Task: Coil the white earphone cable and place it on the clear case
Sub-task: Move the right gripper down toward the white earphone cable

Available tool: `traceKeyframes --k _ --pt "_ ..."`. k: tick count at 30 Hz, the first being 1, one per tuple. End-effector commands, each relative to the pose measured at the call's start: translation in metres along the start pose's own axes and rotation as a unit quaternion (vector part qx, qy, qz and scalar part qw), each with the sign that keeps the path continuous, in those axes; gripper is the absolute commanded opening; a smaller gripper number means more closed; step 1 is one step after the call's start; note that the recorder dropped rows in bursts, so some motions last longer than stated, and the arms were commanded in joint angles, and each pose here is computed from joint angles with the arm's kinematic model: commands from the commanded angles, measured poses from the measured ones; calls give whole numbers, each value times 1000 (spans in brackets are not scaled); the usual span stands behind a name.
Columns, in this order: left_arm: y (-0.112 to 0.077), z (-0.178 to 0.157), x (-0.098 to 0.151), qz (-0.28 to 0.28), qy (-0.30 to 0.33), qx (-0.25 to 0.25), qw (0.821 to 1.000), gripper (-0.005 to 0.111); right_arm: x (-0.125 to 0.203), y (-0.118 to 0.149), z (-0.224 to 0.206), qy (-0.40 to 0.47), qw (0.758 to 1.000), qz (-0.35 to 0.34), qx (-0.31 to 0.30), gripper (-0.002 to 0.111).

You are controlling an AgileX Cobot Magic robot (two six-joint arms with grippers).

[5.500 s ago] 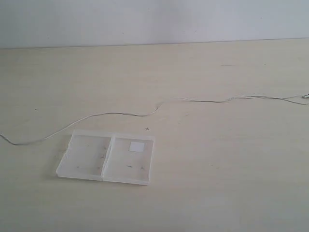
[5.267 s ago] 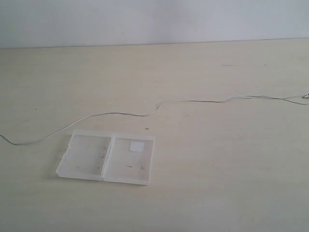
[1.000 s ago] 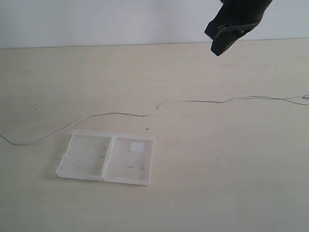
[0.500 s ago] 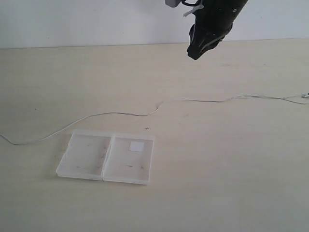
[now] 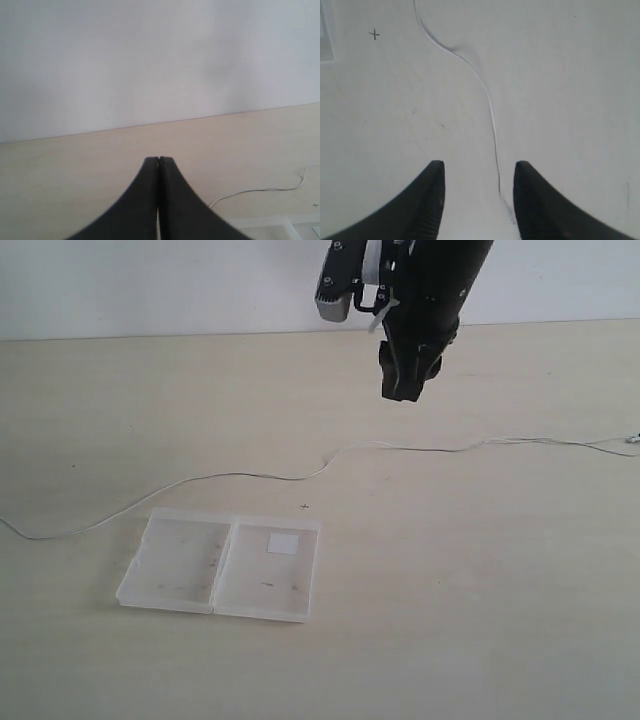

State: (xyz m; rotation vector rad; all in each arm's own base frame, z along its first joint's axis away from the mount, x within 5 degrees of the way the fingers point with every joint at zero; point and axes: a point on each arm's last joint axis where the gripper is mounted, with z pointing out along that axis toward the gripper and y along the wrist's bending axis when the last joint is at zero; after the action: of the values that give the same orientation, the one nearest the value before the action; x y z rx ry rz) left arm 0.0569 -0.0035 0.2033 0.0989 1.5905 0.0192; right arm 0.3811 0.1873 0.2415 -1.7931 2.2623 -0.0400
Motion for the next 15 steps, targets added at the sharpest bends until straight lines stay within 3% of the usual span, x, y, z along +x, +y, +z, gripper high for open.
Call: traceKeyframes --k 1,15 --pt "0 -1 -1 -5 -4 0 1000 0 -3 -2 11 0 999 -39 3 44" --pt "0 -1 -1 -5 -4 0 1000 0 -6 -6 64 5 994 -107 -11 44"
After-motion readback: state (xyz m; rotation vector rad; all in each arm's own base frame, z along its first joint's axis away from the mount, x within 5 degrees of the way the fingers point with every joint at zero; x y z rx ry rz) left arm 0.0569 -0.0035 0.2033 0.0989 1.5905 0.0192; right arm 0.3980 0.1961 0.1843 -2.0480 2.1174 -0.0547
